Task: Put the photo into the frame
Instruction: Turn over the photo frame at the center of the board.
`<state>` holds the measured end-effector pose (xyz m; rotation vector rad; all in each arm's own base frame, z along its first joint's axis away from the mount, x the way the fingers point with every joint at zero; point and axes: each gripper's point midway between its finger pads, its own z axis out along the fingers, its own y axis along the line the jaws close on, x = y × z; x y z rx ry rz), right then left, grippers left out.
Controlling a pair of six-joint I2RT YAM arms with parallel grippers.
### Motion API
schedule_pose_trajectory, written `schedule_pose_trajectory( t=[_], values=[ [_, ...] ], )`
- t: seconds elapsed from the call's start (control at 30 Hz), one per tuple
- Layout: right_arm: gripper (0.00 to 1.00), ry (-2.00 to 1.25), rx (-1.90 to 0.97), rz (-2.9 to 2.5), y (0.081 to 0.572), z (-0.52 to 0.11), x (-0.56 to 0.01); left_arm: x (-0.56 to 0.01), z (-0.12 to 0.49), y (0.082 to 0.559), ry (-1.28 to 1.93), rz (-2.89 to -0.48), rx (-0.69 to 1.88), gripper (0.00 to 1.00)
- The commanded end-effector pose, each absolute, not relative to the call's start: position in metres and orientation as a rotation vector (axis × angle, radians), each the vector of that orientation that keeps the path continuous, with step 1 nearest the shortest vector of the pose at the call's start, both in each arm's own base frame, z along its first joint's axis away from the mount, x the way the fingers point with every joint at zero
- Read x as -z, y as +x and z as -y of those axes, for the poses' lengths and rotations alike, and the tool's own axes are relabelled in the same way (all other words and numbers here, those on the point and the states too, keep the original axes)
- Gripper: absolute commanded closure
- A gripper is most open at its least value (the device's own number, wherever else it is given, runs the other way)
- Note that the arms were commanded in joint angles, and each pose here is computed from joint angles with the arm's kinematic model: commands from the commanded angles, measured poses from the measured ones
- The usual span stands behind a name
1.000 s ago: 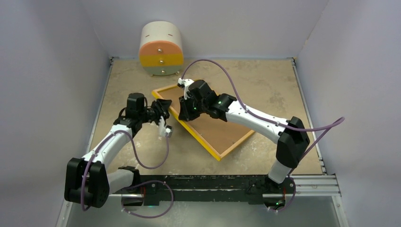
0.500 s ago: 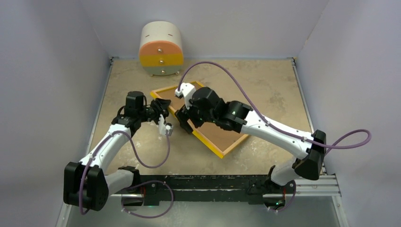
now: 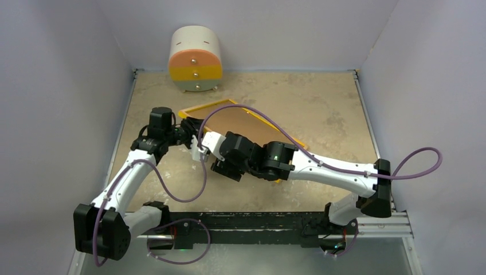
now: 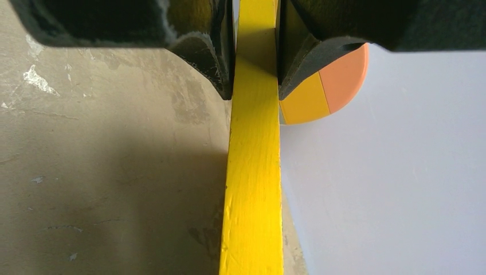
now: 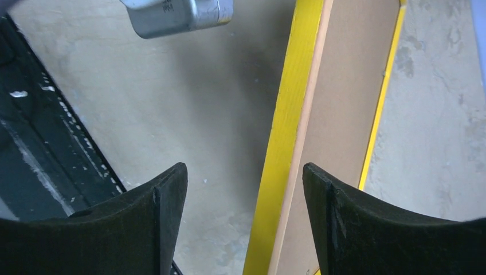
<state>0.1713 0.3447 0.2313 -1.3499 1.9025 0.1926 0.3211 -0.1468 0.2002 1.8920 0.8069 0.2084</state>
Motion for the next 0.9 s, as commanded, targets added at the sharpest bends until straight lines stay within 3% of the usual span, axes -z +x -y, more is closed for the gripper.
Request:
schedule_pose_trajectory(
  t=[0.0,0.33,0.57,0.77,0.87],
  values=[
    [0.26,-1.359,0.033,-1.872,0.189,-0.325,-0.219,-0.253,0.16,0.317,1.79,-0.701,-0.205,0.9],
    [0.37,-1.399,0.114,-1.812,0.199,-0.325,-0.202,-0.255,0.159,0.315,1.783,-0.707,-0.207,0.95],
    [0.55,-1.356,0.18,-1.774,0.211,-0.328,-0.2,-0.26,0.16,0.316,1.762,-0.708,-0.206,0.97],
    [0.66,-1.301,0.282,-1.714,0.227,-0.325,-0.201,-0.264,0.16,0.315,1.754,-0.709,-0.206,0.99],
    [0.79,-1.235,0.321,-1.691,0.235,-0.324,-0.213,-0.264,0.16,0.314,1.757,-0.709,-0.207,0.97]
  ],
)
